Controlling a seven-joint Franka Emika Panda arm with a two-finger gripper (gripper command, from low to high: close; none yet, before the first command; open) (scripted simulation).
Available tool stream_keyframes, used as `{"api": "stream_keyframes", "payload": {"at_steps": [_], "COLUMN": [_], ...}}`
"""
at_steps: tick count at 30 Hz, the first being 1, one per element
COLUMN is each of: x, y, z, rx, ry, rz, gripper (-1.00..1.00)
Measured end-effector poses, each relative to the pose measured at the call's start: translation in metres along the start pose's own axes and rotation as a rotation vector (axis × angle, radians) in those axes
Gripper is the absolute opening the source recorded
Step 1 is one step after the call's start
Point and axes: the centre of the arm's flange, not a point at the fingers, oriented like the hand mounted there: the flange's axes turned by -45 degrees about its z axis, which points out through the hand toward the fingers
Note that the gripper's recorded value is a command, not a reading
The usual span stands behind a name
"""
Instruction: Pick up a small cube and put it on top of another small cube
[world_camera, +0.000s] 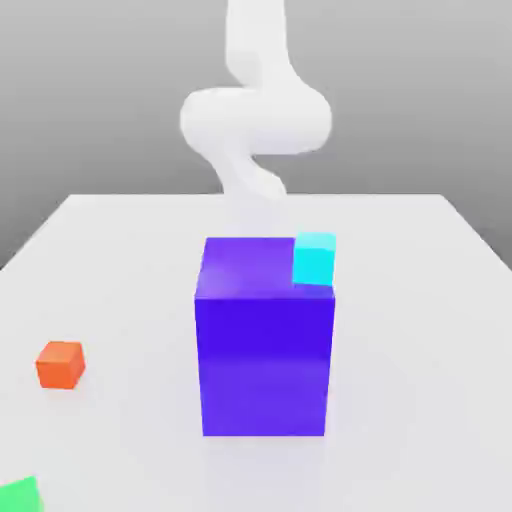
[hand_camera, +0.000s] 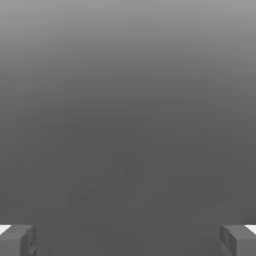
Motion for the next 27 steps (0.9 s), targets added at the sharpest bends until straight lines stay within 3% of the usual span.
{"api": "stream_keyframes", "payload": {"at_steps": [14, 27], "x": [-0.004, -0.115], "y": [-0.112, -0.238], "z": [0.212, 0.391], "rx": [0.1, 0.188], "ry": [-0.301, -0.569], "rz": [-0.228, -0.458], "gripper": [0.0, 0.0]}}
